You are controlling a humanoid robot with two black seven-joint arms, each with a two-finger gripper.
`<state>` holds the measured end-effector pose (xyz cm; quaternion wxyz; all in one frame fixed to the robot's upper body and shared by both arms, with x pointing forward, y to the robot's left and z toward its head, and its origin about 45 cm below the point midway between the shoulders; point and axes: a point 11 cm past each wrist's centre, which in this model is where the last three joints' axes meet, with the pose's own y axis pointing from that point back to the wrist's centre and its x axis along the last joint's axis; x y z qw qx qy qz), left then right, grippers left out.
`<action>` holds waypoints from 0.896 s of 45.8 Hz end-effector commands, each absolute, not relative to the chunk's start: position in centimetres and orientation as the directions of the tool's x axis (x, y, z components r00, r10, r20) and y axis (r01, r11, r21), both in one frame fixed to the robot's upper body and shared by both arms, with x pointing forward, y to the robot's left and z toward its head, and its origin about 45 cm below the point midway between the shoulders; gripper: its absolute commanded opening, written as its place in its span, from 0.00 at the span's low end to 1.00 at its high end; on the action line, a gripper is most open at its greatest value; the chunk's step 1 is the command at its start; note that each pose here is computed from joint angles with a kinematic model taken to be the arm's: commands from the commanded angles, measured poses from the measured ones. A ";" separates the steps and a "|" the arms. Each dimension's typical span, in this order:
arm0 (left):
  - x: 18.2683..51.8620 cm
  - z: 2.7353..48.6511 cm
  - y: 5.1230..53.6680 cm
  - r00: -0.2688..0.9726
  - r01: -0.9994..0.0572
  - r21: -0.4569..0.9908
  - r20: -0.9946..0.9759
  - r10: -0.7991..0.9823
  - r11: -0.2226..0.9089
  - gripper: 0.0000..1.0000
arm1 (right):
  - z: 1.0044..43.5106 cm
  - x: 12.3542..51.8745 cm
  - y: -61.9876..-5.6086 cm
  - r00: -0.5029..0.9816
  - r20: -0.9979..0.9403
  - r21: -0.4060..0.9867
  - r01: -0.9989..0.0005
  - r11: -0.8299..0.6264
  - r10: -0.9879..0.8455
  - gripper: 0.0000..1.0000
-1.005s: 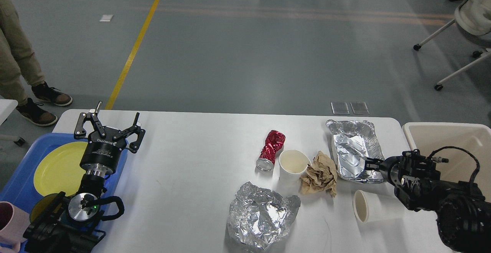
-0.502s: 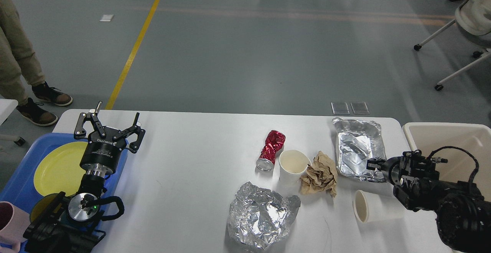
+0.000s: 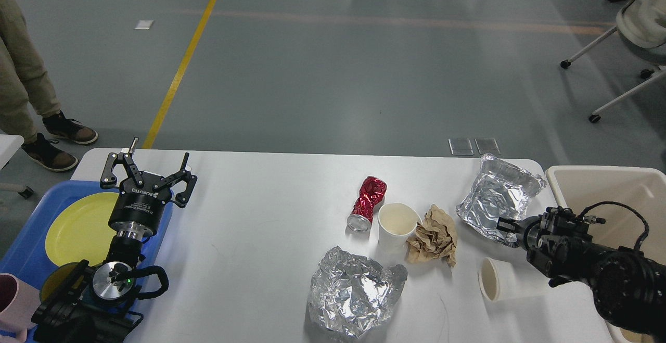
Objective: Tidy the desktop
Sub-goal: 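Drag the foil tray toward the bin and lift it over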
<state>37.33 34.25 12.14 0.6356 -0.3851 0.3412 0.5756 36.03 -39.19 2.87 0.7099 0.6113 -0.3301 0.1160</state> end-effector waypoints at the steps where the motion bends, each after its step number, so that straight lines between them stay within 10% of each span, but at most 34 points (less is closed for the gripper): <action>1: 37.3 12.1 34.2 0.105 -0.994 -0.097 -0.877 0.469 0.041 0.96 | 4.8 37.2 -39.3 0.761 0.589 0.808 -0.549 0.212 -0.272 0.00; 18: 37.3 12.1 34.2 0.105 -0.994 -0.097 -0.877 0.469 0.041 0.96 | 16.5 39.0 -41.6 0.783 0.435 0.898 -0.415 0.147 -0.444 0.00; 41: 37.3 12.2 34.3 0.105 -0.994 -0.097 -0.878 0.468 0.040 0.96 | 30.9 31.1 -38.6 0.845 0.321 0.947 -0.284 0.151 -0.428 0.00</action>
